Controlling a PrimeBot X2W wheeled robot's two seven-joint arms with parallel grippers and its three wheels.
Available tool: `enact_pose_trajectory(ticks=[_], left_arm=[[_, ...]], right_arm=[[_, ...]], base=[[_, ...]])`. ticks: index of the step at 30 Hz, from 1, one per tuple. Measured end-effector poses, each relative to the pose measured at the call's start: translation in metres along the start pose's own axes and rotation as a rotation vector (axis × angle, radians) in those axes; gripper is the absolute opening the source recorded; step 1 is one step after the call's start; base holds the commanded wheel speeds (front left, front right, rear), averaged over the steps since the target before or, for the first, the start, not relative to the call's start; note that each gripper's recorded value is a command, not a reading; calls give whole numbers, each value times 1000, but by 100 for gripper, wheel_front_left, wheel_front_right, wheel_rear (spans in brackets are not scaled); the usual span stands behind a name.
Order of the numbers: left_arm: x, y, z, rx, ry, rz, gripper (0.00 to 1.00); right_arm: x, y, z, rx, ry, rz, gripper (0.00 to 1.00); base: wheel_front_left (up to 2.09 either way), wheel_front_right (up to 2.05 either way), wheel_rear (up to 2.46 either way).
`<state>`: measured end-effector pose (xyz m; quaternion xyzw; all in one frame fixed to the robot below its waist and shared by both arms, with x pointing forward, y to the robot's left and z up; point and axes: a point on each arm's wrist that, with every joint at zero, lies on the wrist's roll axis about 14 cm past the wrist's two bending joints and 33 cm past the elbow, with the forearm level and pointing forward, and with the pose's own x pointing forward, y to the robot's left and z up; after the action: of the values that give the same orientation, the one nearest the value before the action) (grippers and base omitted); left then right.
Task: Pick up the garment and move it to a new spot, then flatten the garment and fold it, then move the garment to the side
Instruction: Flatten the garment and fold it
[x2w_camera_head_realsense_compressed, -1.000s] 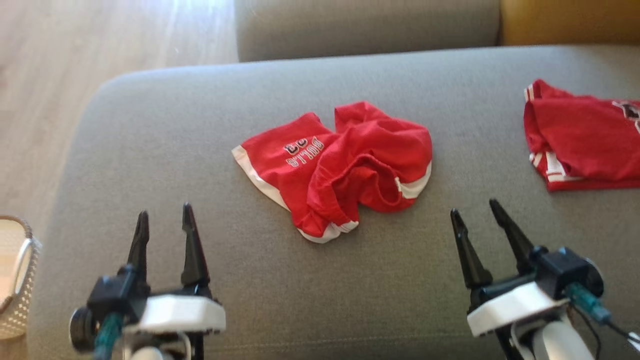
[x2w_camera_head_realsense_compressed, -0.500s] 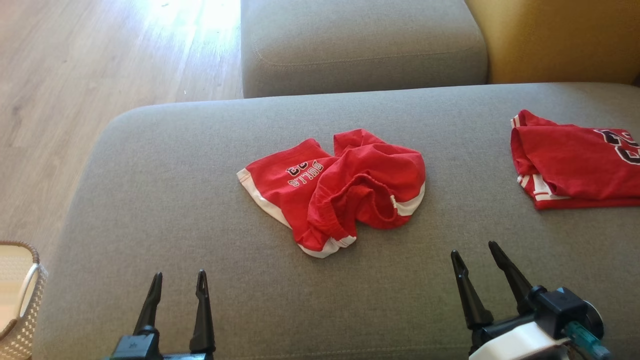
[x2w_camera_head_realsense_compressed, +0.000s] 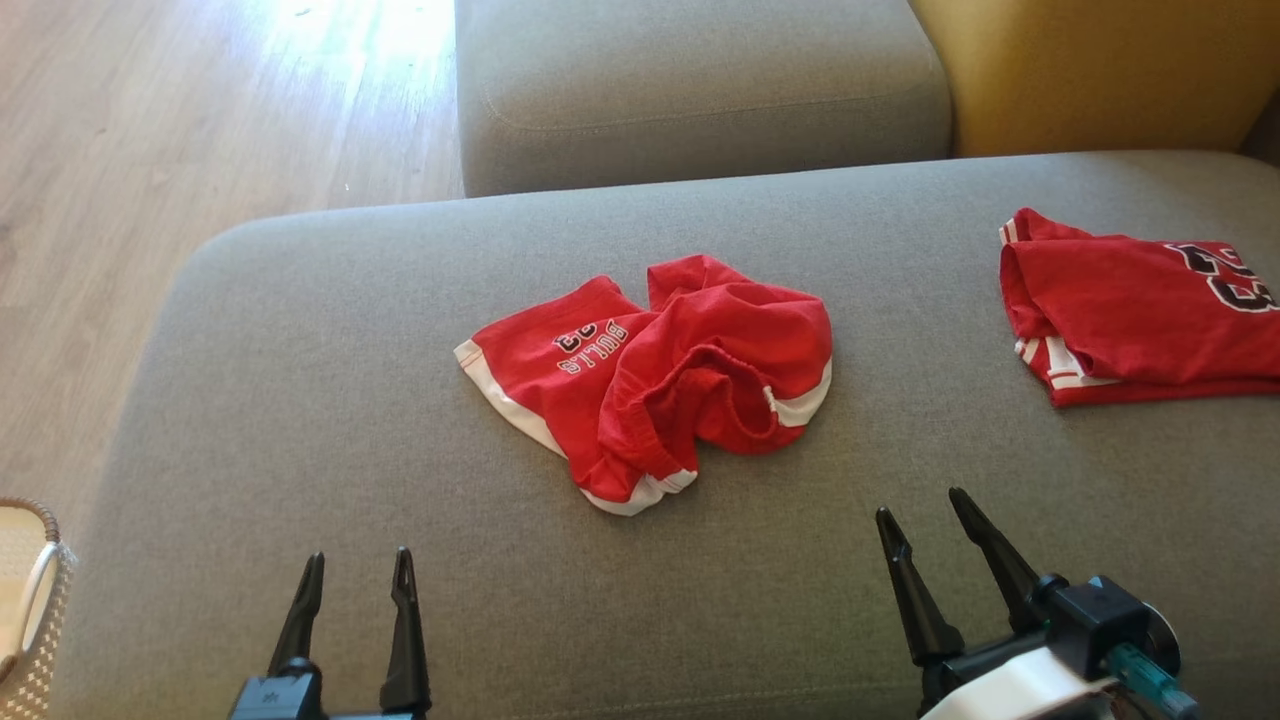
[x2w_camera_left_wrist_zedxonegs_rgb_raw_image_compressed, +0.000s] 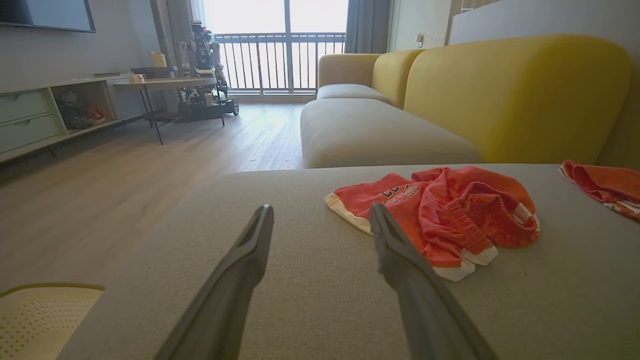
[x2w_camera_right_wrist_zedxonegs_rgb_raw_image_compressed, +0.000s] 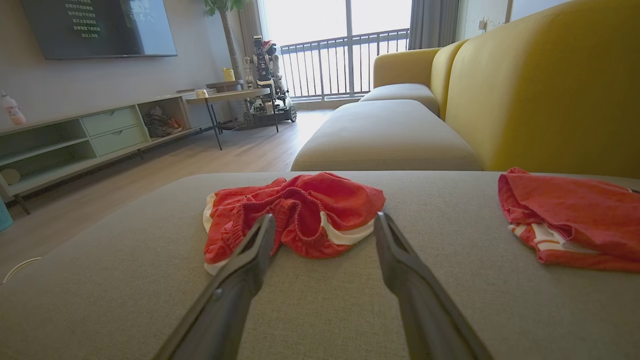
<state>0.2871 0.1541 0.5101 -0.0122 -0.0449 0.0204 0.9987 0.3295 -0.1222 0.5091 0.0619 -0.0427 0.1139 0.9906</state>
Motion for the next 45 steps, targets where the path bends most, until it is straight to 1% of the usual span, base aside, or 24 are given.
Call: enact_pose_trajectory(ticks=[10,12,14,20,23,27,32,34,35,38,40,45], left_arm=[[3,-6,-5,15,17,-24,100],[4,-13,-9,11,27,-56,100],[10,-25,-10,20,26,-114,100],[51,-88,11,4,-58,-378,100],[66,-119,9,11,-54,-499,100],[83,-160,-7,17,1,-658,100],[114,-211,-8,-80,91,-814,100],[122,-230,-14,-112,154,-867,100],[124,-246,-23,-145,222,-907,100],[122,-261,-51,-144,355,-935,100],[123,-264,-71,-126,431,-920,100],[135,-263,-99,-80,502,-853,100]], right_arm=[[-2,-4,-3,3,11,-16,100],[-2,-5,-5,3,15,-19,100],[-1,-6,-7,4,21,-21,100],[3,-10,-11,-9,39,-30,100],[6,-16,-13,-22,45,-43,100],[15,-26,-19,-36,64,-64,100],[40,-42,-16,-54,46,-90,100],[47,-49,-19,-57,54,-101,100],[50,-56,-26,-56,72,-119,100],[51,-66,-35,-53,95,-145,100],[51,-72,-39,-52,108,-163,100],[53,-88,-38,-62,105,-204,100]], base=[[0,0,0],[0,0,0],[0,0,0],[0,0,0],[0,0,0],[0,0,0],[0,0,0],[0,0,0],[0,0,0],[0,0,0],[0,0,0],[0,0,0]])
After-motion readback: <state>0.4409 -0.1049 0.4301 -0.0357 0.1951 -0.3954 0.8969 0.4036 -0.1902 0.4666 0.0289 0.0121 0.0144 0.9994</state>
